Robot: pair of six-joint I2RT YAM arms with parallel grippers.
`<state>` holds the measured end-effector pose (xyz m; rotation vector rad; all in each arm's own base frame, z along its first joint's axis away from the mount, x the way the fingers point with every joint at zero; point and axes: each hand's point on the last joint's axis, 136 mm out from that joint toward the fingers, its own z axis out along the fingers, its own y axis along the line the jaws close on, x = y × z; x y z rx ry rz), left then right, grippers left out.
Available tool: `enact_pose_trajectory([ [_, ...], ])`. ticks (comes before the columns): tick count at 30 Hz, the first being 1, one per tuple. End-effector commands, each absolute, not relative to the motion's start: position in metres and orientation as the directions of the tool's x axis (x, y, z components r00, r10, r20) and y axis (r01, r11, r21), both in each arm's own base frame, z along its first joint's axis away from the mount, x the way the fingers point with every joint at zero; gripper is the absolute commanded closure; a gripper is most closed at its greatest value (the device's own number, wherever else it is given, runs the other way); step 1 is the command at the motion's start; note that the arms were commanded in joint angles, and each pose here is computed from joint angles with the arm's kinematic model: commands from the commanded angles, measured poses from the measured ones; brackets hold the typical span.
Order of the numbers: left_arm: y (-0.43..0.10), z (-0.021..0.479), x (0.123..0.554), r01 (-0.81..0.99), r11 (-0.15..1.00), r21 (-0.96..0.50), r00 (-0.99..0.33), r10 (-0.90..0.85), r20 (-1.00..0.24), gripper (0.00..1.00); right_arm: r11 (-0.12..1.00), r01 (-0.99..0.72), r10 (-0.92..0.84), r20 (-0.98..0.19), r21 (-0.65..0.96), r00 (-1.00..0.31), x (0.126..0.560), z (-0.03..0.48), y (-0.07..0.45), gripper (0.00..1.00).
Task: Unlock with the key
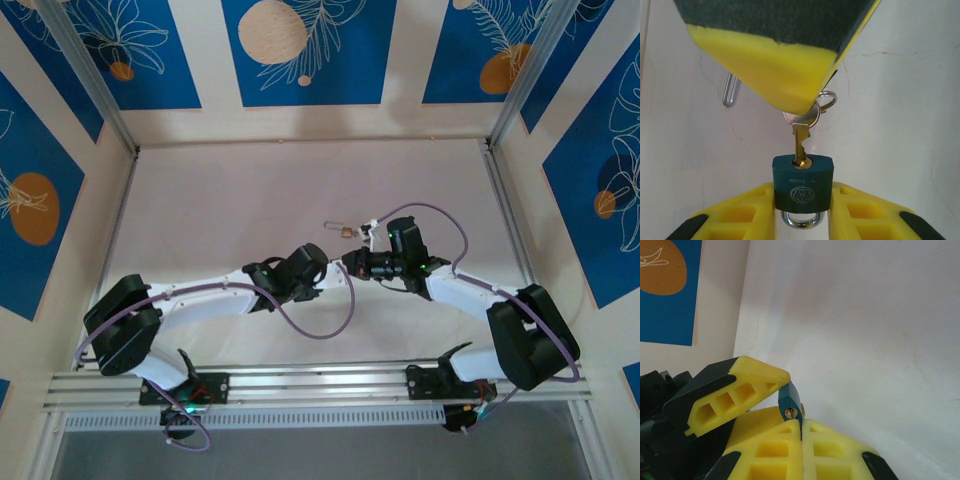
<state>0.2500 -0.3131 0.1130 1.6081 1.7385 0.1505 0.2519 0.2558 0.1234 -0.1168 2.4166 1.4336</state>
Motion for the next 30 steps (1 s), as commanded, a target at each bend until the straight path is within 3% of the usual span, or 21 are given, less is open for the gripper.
enact_pose_trajectory([
  [1,-0.342,0.133,0.243,0.800,0.196,0.568,0.153,0.847,-0.508,0.74,0.488,-0.237,0.085,-0.316,0.840,-0.945,0.253,0.125,0.263,1.00],
  [30,-0.368,0.168,0.246,0.781,0.316,0.538,0.139,0.753,-0.644,0.75,0.557,-0.238,0.070,-0.330,0.796,-0.941,0.254,0.110,0.267,1.00],
])
